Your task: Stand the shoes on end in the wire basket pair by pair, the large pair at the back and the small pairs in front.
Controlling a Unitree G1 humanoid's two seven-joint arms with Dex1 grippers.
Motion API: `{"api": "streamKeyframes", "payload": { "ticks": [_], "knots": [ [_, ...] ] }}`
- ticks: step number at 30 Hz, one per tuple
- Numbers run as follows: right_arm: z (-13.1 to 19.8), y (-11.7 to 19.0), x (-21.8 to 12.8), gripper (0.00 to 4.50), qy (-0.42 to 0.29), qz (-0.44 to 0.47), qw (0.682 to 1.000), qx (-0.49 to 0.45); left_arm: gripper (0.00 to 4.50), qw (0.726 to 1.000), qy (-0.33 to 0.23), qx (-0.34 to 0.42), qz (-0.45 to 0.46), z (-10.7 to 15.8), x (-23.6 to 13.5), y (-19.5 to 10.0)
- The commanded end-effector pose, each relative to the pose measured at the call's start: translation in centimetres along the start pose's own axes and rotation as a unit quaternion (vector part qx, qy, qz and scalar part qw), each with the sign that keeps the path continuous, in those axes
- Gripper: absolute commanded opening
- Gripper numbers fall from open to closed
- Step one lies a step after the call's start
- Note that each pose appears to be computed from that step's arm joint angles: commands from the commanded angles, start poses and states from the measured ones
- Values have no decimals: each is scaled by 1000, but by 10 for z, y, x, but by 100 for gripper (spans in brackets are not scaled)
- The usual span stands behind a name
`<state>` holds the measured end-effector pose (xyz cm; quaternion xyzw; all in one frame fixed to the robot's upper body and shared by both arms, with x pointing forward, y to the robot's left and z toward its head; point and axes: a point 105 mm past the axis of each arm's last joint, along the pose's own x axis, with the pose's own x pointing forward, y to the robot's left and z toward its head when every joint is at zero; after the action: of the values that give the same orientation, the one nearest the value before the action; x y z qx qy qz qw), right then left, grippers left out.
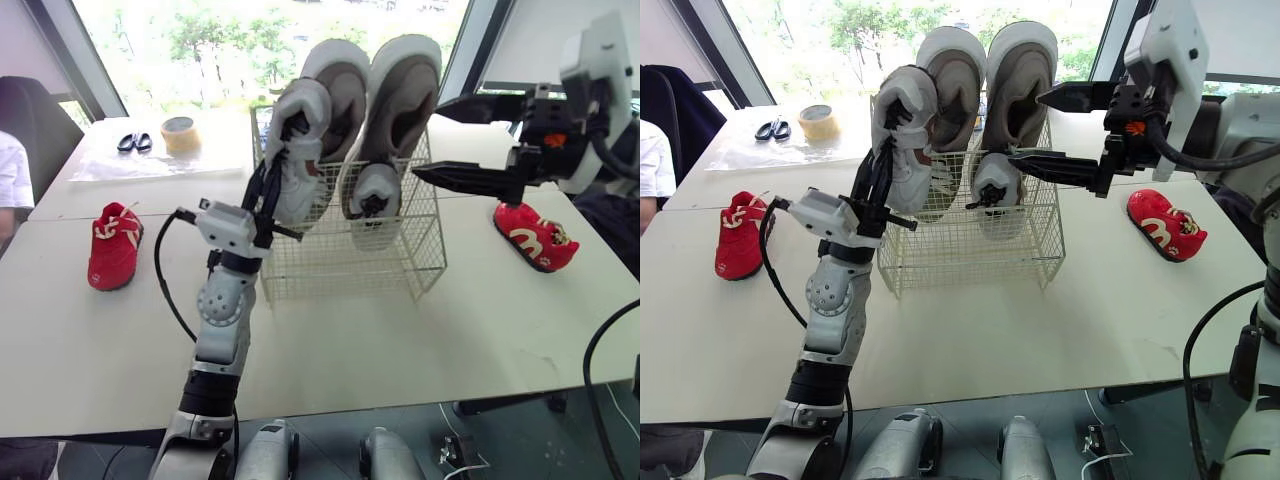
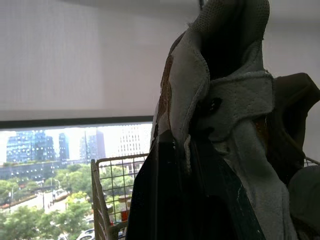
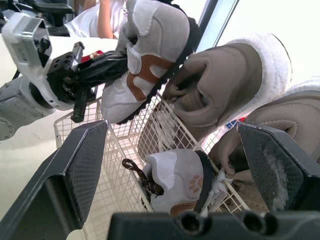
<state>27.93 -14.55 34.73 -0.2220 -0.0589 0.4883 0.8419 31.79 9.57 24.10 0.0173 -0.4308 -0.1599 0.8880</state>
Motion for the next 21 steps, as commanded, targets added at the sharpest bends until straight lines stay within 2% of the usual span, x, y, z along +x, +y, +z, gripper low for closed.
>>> {"api": "streamKeyframes", "payload": {
  "ticks": [1, 4, 5, 7, 13, 14, 21],
  "knots": [
    [16, 1, -6, 450, -6, -5, 1000, -30, 3, 999, 51, 2, -17, -26, -18, -10],
    [17, 1, -6, 450, -6, -5, 1000, -30, 3, 998, 59, 2, -22, -32, -24, -13],
    [17, 1, -6, 450, -6, -4, 1000, -30, 36, 998, 65, 0, -27, -34, -26, -15],
    [16, 1, -5, 450, -7, -3, 1000, -29, 107, 997, 73, -6, -31, -37, -29, -17],
    [15, 2, -2, 450, -13, 1, 1000, -26, 409, 997, 70, -11, -34, -36, -20, -16],
    [14, 2, -1, 450, -14, 1, 1000, -25, 447, 997, 68, -11, -35, -36, -18, -16],
    [14, 3, 0, 450, -19, 2, 1000, -24, 447, 995, 83, -9, -45, -33, -24, -12]
  ]
}}
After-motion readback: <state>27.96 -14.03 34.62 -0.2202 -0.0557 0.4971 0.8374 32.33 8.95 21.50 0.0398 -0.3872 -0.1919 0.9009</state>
